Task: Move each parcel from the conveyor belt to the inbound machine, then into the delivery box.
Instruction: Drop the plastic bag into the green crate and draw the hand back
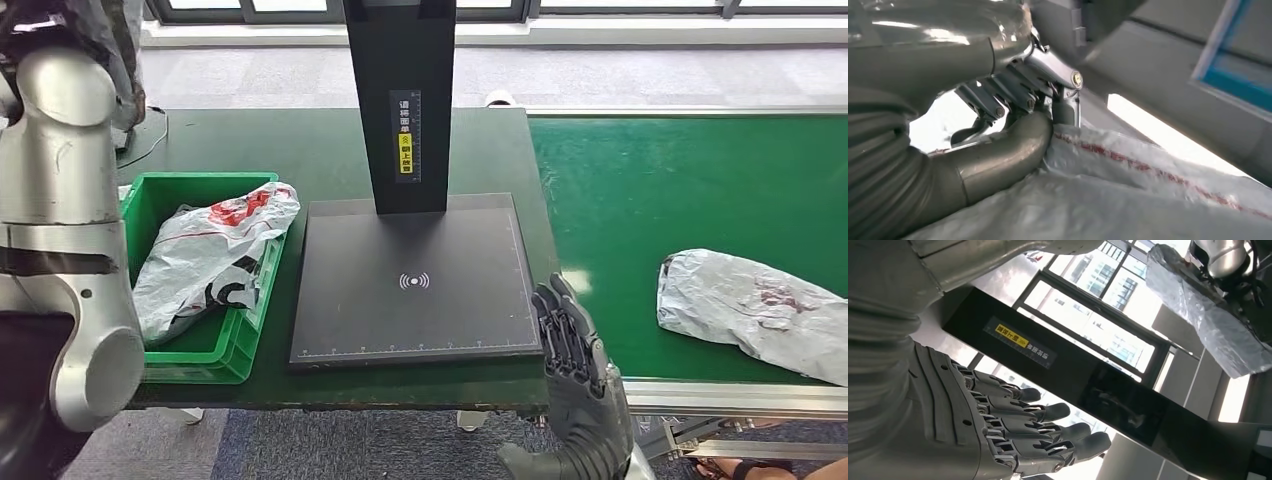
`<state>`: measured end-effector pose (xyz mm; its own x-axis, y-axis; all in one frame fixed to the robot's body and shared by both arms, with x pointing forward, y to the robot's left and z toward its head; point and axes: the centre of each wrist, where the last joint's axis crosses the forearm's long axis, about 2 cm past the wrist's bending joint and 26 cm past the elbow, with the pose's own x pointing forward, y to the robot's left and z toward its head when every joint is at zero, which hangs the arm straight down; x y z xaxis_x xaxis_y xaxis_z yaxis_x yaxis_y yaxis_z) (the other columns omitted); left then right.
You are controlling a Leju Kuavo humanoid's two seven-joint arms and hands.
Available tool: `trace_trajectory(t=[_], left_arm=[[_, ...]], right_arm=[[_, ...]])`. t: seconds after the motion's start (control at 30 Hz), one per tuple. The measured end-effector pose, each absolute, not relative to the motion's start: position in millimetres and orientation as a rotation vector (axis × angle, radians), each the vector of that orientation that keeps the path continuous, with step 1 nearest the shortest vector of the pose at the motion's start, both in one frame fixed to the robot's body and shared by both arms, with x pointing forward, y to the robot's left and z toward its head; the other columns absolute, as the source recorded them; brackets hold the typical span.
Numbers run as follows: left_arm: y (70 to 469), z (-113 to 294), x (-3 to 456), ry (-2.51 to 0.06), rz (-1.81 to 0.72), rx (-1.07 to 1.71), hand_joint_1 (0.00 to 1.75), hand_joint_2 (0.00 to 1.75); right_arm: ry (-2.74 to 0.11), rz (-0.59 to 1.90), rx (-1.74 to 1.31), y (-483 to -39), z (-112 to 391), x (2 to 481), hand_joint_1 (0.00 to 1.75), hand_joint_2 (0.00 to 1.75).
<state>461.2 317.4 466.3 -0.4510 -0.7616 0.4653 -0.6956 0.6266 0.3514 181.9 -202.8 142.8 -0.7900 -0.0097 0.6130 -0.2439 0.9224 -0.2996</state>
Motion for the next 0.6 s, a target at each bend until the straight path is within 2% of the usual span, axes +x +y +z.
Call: trace_trajectory(t=[0.23, 0.37, 0.6], left_arm=[[359, 400, 482, -2.065, -0.118, 1.158, 1.75, 1.75], [370, 356, 483, -1.960, -0.130, 1.140, 1.75, 1.75], [380, 305, 475, -1.818, -0.150, 1.140, 1.75, 1.75]], right_arm=[[-2.436, 0.540, 0.177, -201, 139, 182, 0.00, 1.75], [-2.423, 0.567, 0.182, -199, 135, 177, 0.00, 1.75], [-2.385, 0.594, 0.219, -198, 128, 171, 0.00, 1.75]])
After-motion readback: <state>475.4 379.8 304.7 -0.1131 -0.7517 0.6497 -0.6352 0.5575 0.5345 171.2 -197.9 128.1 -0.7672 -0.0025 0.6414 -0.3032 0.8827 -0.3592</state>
